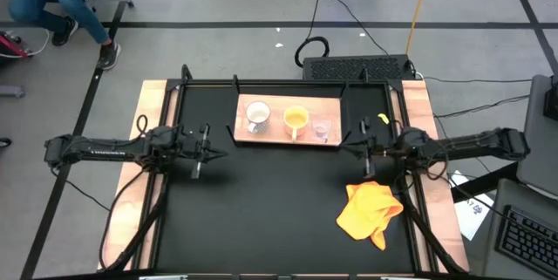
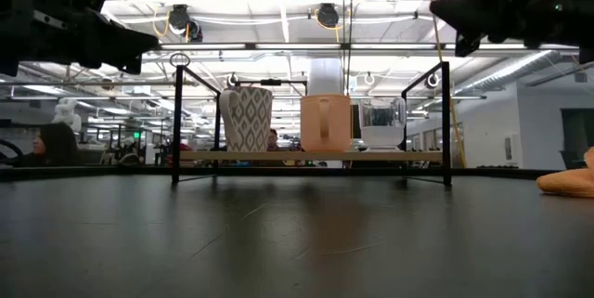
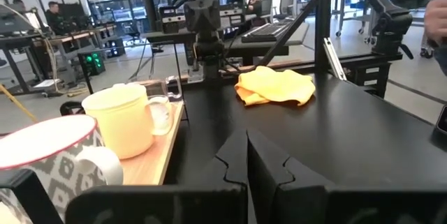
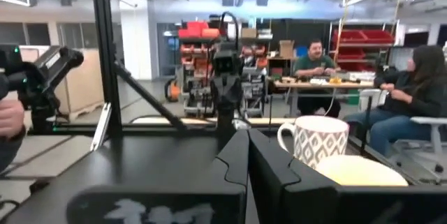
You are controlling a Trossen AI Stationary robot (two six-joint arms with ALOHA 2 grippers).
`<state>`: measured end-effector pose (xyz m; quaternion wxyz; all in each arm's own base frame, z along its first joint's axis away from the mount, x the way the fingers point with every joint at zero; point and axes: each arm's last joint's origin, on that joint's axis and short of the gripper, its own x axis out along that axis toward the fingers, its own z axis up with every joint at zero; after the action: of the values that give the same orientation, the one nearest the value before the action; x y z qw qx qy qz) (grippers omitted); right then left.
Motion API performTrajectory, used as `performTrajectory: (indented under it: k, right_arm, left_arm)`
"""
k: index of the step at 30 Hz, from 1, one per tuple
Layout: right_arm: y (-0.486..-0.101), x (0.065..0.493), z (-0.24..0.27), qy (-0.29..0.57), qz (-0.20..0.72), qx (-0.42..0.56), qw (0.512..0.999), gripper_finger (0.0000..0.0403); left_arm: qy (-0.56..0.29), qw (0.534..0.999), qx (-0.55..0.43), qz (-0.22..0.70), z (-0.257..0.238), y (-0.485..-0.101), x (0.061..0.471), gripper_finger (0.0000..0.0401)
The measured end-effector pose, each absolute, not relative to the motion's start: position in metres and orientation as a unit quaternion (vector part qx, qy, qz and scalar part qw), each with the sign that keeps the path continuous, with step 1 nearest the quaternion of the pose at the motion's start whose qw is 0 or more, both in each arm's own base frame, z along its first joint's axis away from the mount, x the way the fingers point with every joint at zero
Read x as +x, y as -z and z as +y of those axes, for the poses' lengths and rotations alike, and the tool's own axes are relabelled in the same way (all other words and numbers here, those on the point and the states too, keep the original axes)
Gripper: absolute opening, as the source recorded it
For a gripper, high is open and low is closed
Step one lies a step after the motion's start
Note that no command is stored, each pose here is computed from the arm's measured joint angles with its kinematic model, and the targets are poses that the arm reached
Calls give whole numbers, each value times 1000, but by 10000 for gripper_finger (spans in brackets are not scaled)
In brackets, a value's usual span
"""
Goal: Stack small to large cups/mugs on shelf
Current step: Return to Home Position
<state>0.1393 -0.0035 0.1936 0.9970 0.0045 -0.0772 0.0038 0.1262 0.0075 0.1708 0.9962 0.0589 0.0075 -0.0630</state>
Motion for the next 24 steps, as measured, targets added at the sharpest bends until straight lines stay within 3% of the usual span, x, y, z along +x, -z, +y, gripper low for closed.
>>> performTrajectory:
  k: [15, 24]
  right_arm:
    - [-198, 126, -3, -4, -86, 4, 996, 0]
    - [-184, 121, -3, 0, -10, 22, 1000, 0]
  left_arm:
    - [62, 997, 53, -16, 7, -175, 126, 0]
    - [75, 997, 26, 13, 7, -170, 126, 0]
